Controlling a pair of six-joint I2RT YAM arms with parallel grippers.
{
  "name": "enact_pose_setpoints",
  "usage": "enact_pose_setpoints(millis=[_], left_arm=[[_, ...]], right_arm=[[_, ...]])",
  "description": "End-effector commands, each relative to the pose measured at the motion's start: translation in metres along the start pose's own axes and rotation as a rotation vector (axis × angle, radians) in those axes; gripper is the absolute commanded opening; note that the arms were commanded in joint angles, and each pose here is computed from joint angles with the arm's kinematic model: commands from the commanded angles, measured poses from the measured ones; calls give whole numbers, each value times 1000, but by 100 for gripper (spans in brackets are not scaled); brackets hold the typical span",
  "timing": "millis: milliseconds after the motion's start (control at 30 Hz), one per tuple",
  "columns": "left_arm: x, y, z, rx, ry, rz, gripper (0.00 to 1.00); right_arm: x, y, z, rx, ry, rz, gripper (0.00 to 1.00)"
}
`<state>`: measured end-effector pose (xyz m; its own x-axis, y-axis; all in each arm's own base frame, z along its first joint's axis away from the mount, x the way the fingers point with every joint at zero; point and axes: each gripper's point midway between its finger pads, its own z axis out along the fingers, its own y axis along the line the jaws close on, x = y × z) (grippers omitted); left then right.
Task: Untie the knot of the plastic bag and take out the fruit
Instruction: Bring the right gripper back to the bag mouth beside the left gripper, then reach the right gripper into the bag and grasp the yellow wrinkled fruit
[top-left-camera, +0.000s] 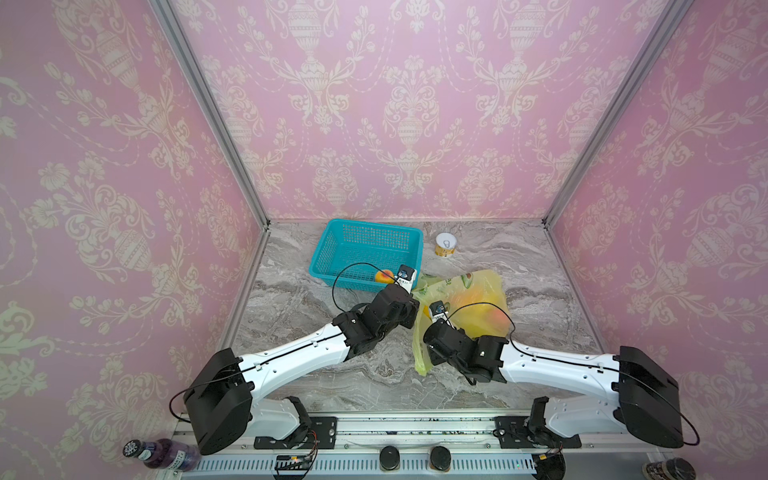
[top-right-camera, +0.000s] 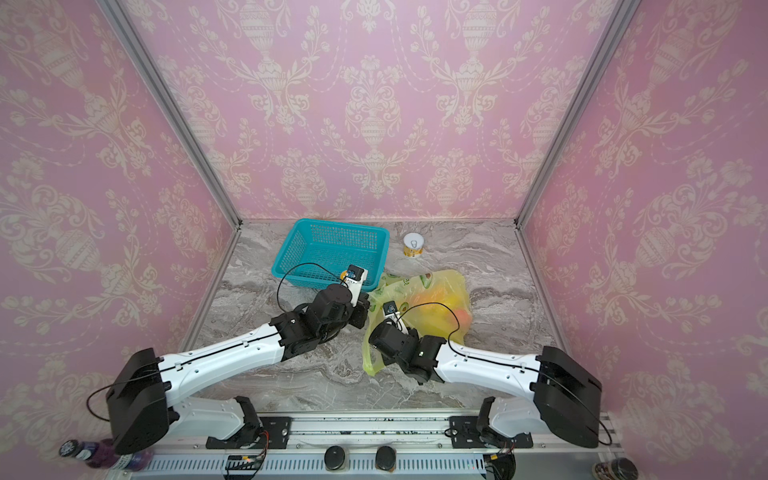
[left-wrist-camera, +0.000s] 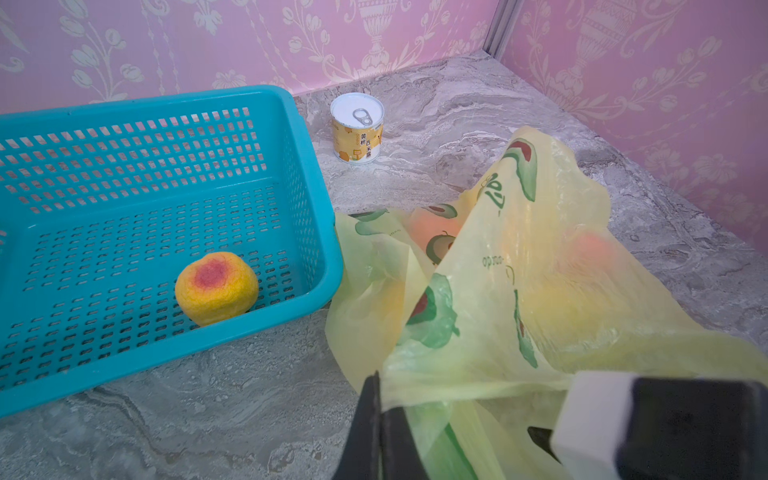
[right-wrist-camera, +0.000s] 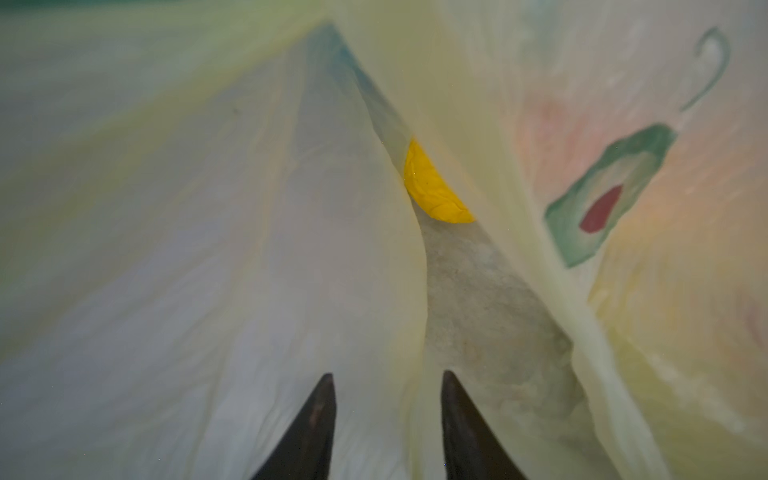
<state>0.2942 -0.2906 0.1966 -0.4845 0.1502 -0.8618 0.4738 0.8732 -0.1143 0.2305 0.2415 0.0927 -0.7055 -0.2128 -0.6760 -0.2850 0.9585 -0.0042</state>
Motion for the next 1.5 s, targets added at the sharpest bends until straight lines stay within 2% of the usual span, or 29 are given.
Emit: enact_pose_setpoints(millis=[0, 67, 167, 367, 533, 633, 733, 800, 867, 1100, 1233, 1467], left_arm=[[-6, -2, -2, 18, 1, -23, 0], [-6, -3, -4, 28, 0, -25, 0], [-6, -4, -6, 40, -2, -26, 0], [-5, -5, -9, 52, -4, -23, 0], [-5, -8, -9, 66, -3, -20, 0], [-4, -9, -8, 72, 1, -19, 0], [-4, -10, -7, 79, 0, -17, 0], [-3, -10, -8, 75, 0, -17, 0], [-3, -9, -7, 69, 0, -14, 0], [-5, -7, -6, 58, -7, -14, 0], [-4, -6, -5, 53, -3, -14, 0], [-5, -8, -6, 60, -5, -20, 0]], right_arm=[[-20, -5, 8, 73, -56, 51, 64], [-22, -11, 19, 120, -61, 55, 77], [-30, -26, 33, 216, -77, 83, 86], [-49, -38, 66, 265, -117, 137, 92], [-61, -28, 92, 256, -142, 139, 100], [-69, -23, 105, 230, -200, 137, 99], [-76, -14, 110, 152, -298, 159, 88], [-80, -7, 108, 93, -343, 158, 77], [-83, -1, 103, 47, -363, 148, 73], [-80, -17, 75, 45, -421, 164, 80], [-79, -28, 65, 68, -437, 169, 80], [-72, -36, 98, 128, -351, 180, 71]])
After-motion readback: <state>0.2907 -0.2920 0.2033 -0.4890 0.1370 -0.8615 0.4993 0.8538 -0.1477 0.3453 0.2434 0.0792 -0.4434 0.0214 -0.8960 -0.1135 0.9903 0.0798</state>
